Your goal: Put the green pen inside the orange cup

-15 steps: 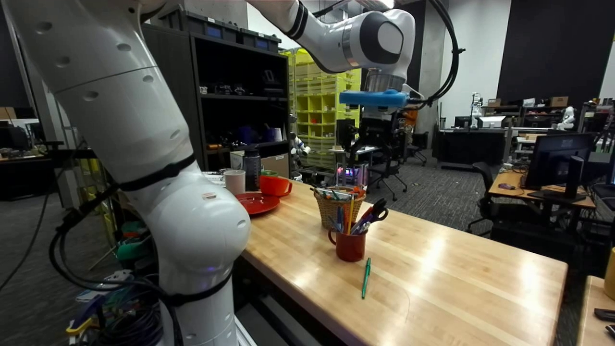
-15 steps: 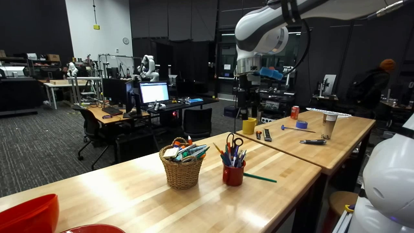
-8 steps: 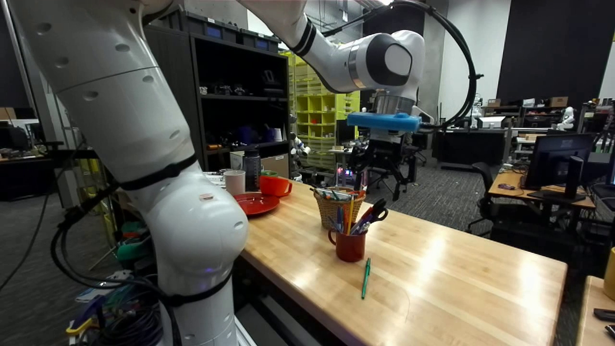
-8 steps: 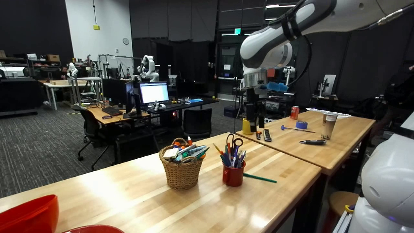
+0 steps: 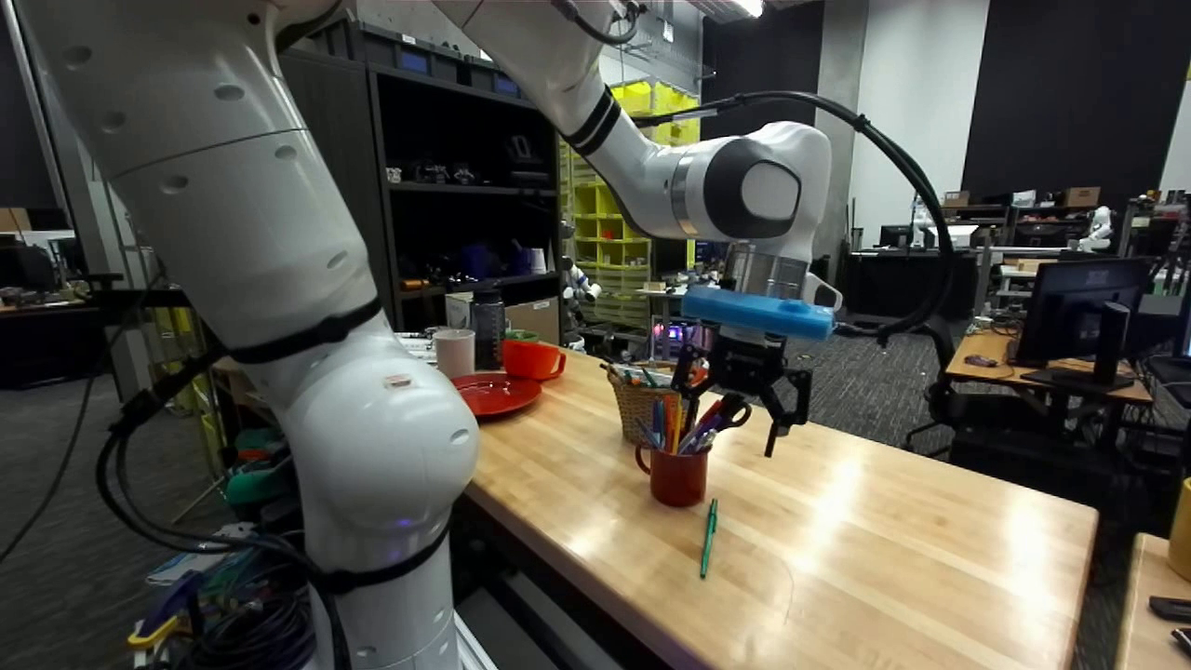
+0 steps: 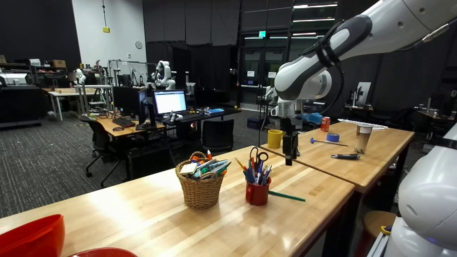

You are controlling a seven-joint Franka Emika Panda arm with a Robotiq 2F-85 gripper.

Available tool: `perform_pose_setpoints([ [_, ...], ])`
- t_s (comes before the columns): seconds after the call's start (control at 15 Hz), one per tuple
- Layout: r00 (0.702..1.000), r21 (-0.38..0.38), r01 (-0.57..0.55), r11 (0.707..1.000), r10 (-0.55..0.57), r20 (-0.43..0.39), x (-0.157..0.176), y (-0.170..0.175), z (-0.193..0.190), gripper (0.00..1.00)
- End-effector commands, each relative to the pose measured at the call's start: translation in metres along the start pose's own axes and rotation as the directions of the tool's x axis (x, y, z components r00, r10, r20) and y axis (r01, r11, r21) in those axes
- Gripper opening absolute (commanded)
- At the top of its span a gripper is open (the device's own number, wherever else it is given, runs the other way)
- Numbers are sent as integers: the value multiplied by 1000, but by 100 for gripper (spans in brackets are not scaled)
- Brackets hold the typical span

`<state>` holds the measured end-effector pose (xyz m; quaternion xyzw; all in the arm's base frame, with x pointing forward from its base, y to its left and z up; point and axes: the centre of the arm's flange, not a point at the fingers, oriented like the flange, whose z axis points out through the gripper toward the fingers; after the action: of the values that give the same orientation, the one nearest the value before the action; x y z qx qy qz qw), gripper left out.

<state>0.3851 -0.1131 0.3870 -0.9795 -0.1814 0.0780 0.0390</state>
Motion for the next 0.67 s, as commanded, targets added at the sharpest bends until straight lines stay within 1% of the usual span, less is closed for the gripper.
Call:
perform_pose_setpoints([
  [0.0, 1000, -11, 18, 1000, -18, 10, -21, -1, 21, 100],
  [0.2, 998, -56, 39, 998, -37, 46, -29, -4, 40, 100],
  [0.47, 988, -129, 103, 986, -86, 130, -37, -12, 66, 100],
  [0.6, 985, -132, 137, 982, -121, 127, -39, -19, 74, 100],
])
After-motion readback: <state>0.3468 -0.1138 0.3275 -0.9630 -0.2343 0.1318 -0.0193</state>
